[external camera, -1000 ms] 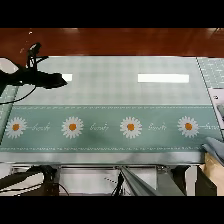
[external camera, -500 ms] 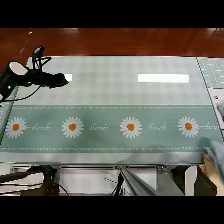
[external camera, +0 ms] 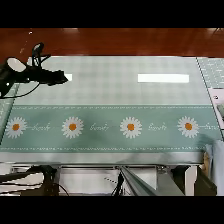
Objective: Fold the shirts.
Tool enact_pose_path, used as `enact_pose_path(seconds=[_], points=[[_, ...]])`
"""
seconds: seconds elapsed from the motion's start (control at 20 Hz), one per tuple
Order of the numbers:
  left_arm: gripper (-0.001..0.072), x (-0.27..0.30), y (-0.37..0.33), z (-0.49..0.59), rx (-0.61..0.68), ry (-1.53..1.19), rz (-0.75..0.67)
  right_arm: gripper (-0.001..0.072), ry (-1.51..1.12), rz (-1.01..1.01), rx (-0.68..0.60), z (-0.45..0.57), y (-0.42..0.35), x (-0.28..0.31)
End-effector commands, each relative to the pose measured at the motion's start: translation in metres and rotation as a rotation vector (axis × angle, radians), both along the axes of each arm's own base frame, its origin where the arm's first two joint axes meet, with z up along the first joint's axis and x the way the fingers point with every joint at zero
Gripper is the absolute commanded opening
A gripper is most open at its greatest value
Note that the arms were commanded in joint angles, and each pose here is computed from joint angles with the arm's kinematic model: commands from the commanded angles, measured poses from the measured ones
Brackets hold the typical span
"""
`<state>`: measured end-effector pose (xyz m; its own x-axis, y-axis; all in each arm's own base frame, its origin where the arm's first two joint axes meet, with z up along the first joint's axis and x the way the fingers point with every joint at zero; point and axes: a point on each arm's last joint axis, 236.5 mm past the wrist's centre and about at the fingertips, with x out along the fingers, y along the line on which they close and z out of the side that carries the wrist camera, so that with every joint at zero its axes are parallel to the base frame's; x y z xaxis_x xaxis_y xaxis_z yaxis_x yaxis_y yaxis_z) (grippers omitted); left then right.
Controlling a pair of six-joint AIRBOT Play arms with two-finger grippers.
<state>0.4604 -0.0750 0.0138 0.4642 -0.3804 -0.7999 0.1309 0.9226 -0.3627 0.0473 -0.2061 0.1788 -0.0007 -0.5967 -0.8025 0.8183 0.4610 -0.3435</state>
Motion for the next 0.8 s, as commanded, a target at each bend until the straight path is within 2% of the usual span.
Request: enact_pose_path(seconds=[0.0,0.1,0.2,0.3,0.35,0.45,0.5,0.55,0.6,0.65,0.75], points=[[0.0330,-0.009,-0.020,0.047,-0.009,-0.032,-0.150,0.0465,-0.382,0.506,0.206,-0.001,0.059,0.141],[0.0331,-0.024,-0.048,0.083,-0.003,-0.079,-0.286,0.0464,-0.499,0.583,0.343,-0.001,0.082,0.176],[0.0337,-0.037,-0.071,0.094,0.058,-0.113,-0.365,0.0464,-0.483,0.637,0.403,-0.012,0.090,0.194],[0.0635,-0.054,-0.084,0.076,0.208,-0.063,-0.440,0.0465,-0.448,0.728,0.467,-0.025,0.108,0.216],[0.0666,-0.061,-0.086,0.067,0.285,-0.031,-0.445,0.0465,-0.434,0.792,0.487,-0.031,0.122,0.231],[0.0666,-0.067,-0.083,0.058,0.449,0.001,-0.401,0.0465,-0.353,0.909,0.496,-0.050,0.146,0.257],[0.0665,-0.066,-0.081,0.059,0.517,-0.009,-0.366,0.0489,-0.276,0.958,0.490,-0.065,0.155,0.264],[0.0665,-0.065,-0.081,0.060,0.557,-0.020,-0.344,0.0548,-0.182,0.991,0.485,-0.082,0.164,0.267],[0.0665,-0.066,-0.083,0.060,0.565,-0.021,-0.332,0.0557,-0.105,0.994,0.481,-0.098,0.169,0.269],[0.0665,-0.068,-0.083,0.057,0.556,-0.008,-0.314,0.0609,-0.043,0.993,0.483,-0.112,0.176,0.272],[0.0664,-0.077,-0.075,0.045,0.551,0.057,-0.267,0.0609,0.019,1.021,0.503,-0.130,0.194,0.278]])
